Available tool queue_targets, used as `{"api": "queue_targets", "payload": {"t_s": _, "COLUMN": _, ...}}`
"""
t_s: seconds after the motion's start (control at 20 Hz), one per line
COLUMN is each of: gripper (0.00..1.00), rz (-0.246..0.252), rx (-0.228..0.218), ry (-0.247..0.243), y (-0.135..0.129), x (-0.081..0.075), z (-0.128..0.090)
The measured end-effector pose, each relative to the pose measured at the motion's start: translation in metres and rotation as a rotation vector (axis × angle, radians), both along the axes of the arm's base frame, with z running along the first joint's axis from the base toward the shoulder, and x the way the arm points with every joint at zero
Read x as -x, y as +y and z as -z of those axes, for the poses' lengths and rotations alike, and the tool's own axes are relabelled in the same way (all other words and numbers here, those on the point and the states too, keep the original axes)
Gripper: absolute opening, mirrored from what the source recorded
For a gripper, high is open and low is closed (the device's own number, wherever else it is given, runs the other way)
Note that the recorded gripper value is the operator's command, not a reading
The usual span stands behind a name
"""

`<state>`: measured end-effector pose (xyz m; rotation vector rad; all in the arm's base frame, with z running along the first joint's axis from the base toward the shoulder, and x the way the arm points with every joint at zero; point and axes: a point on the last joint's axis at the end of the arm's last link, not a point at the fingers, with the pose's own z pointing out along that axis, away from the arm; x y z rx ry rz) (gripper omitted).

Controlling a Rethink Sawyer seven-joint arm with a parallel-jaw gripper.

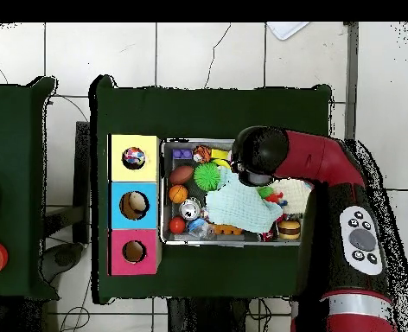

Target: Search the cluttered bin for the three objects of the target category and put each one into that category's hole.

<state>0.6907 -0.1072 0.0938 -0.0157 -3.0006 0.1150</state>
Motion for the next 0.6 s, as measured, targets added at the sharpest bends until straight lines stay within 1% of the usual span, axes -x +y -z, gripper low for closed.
{"api": "queue_targets", "payload": {"t_s": 0.1, "gripper": 1.00, "rz": -0.012, "rx": -0.008, "ry": 0.024, "y": 0.000, "x": 0.011, "z": 0.014}}
{"api": "queue_targets", "payload": {"t_s": 0.25, "gripper": 1.00, "rz": -0.019, "rx": -0.018, "ry": 0.035, "y": -0.002, "x": 0.018, "z": 0.026}}
{"api": "queue_targets", "payload": {"t_s": 0.3, "gripper": 1.00, "rz": -0.022, "rx": -0.024, "ry": 0.032, "y": -0.005, "x": 0.020, "z": 0.035}}
{"api": "queue_targets", "payload": {"t_s": 0.5, "gripper": 1.00, "rz": -0.027, "rx": -0.033, "ry": 0.016, "y": -0.013, "x": 0.024, "z": 0.059}}
{"api": "queue_targets", "payload": {"t_s": 0.55, "gripper": 1.00, "rz": -0.033, "rx": -0.038, "ry": 0.004, "y": -0.017, "x": 0.027, "z": 0.077}}
{"api": "queue_targets", "payload": {"t_s": 0.6, "gripper": 1.00, "rz": -0.035, "rx": -0.038, "ry": 0.002, "y": -0.018, "x": 0.029, "z": 0.083}}
